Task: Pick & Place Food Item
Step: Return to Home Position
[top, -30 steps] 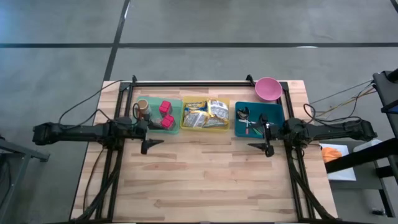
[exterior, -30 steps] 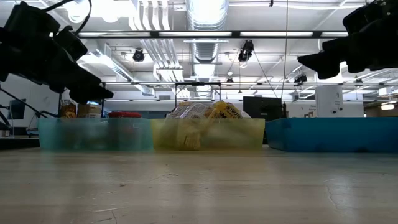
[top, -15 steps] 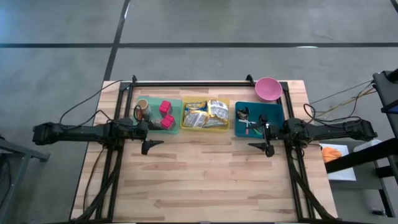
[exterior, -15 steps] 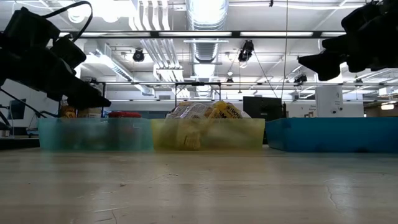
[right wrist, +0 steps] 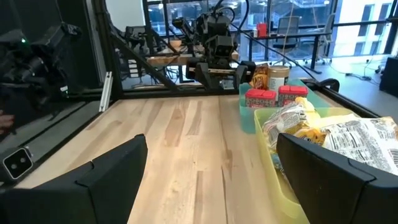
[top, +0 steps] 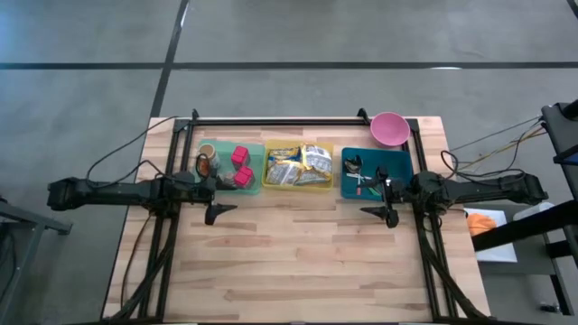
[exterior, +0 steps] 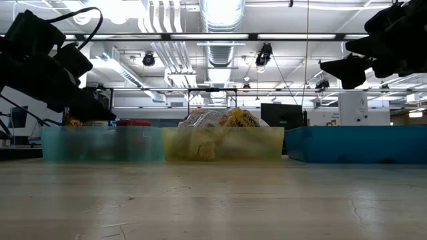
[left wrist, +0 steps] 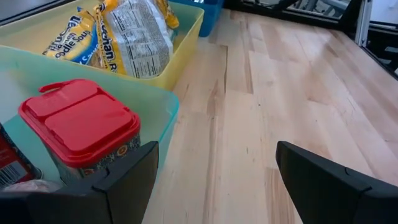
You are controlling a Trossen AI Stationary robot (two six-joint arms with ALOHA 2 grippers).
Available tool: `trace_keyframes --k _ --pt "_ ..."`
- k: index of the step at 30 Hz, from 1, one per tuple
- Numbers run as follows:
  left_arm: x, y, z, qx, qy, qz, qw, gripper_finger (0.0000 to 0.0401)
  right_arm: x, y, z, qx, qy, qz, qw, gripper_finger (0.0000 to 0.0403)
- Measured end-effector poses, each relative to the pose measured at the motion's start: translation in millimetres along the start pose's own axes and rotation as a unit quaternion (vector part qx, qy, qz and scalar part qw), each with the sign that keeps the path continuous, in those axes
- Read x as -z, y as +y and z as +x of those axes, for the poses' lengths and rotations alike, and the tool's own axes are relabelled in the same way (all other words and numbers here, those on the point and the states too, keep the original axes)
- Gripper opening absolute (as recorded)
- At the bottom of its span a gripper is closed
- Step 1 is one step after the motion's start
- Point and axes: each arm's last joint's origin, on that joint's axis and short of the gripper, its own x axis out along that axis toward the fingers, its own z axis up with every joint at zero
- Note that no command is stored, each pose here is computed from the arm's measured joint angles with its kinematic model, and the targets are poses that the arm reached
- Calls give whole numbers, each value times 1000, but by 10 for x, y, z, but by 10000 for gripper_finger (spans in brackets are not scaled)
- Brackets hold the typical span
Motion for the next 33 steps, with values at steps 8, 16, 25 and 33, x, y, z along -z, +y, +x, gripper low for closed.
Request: trace_keyframes --k 8,16,25,33 --pt "3 1 0 0 1 0 1000 333 0 0 0 0 0 -6 1000 352" --pt "4 1 0 0 2 0 1000 333 0 0 0 0 0 -1 1000 352" --pt "5 1 0 0 2 0 1000 333 2 0 0 -1 1 -1 1000 352" --pt "5 1 0 0 1 0 1000 333 4 0 0 0 2 -2 1000 352"
